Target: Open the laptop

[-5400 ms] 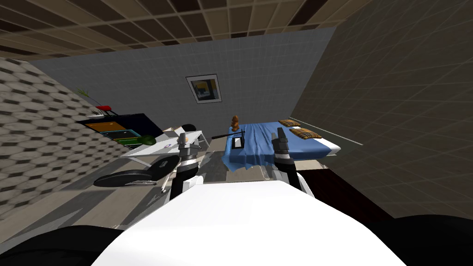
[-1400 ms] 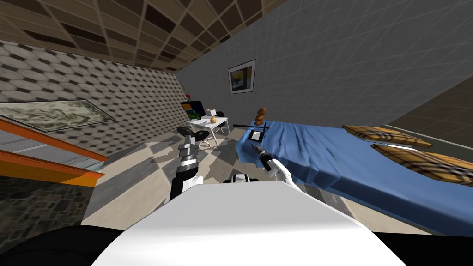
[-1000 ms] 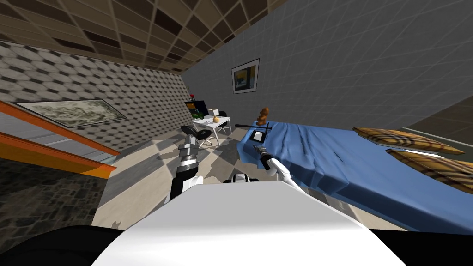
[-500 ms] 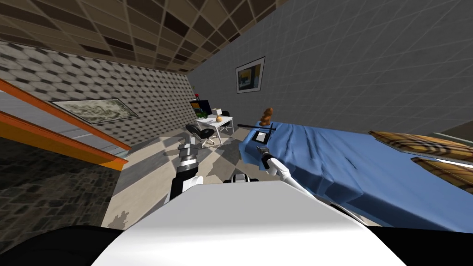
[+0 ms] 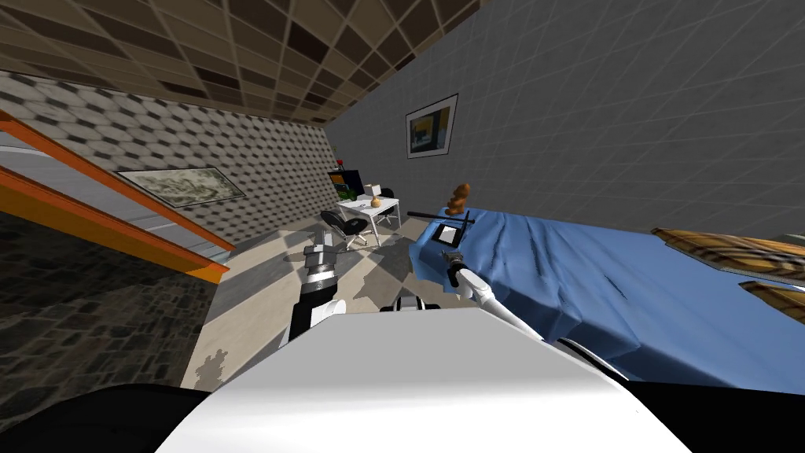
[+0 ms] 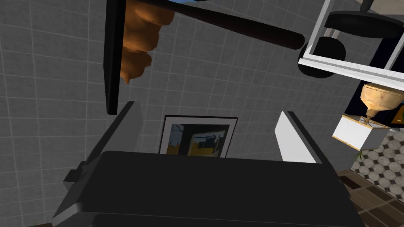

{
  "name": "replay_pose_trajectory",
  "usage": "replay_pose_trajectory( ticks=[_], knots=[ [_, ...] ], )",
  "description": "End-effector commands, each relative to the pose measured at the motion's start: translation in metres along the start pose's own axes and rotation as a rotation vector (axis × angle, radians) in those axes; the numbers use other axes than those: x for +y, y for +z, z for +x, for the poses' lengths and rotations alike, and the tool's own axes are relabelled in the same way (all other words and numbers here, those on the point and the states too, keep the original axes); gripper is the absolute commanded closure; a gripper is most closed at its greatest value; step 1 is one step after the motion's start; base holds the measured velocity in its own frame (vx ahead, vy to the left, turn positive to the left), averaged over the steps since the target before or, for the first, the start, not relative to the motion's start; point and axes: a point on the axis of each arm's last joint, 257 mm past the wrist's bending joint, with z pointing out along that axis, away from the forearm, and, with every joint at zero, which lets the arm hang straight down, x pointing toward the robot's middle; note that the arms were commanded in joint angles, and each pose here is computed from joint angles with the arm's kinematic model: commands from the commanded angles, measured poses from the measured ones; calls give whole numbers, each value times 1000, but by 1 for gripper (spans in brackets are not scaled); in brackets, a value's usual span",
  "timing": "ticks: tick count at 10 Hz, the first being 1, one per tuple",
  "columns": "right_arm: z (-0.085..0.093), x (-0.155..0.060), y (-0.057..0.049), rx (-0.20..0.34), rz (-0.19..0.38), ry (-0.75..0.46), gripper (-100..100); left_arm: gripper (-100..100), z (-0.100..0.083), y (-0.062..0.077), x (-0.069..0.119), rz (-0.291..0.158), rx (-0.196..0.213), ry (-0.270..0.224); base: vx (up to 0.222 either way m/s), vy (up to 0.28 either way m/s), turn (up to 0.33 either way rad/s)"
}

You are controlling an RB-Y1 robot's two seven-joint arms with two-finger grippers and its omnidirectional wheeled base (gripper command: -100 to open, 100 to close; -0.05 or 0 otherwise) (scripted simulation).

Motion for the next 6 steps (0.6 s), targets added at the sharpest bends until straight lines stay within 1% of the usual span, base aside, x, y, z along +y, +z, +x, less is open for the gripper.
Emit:
replay_pose_trajectory(
  ticks=[1,2,3,4,5,6],
  knots=[
    [9,-31,6,14,86,-92,-100,0,0,0,0,0,0,0,50,-3,56],
    [11,-47,10,16,128,-150,-100,0,0,0,0,0,0,0,49,-11,89],
    [14,-51,9,22,141,-154,-100,0,0,0,0,0,0,0,41,-3,46],
    [14,-69,12,22,191,-209,-100,0,0,0,0,0,0,0,49,9,71],
    [18,-72,11,29,196,-213,-100,0,0,0,0,0,0,0,42,5,47],
    [20,-92,13,35,249,-271,-100,0,0,0,0,0,0,0,47,5,68]
  ],
)
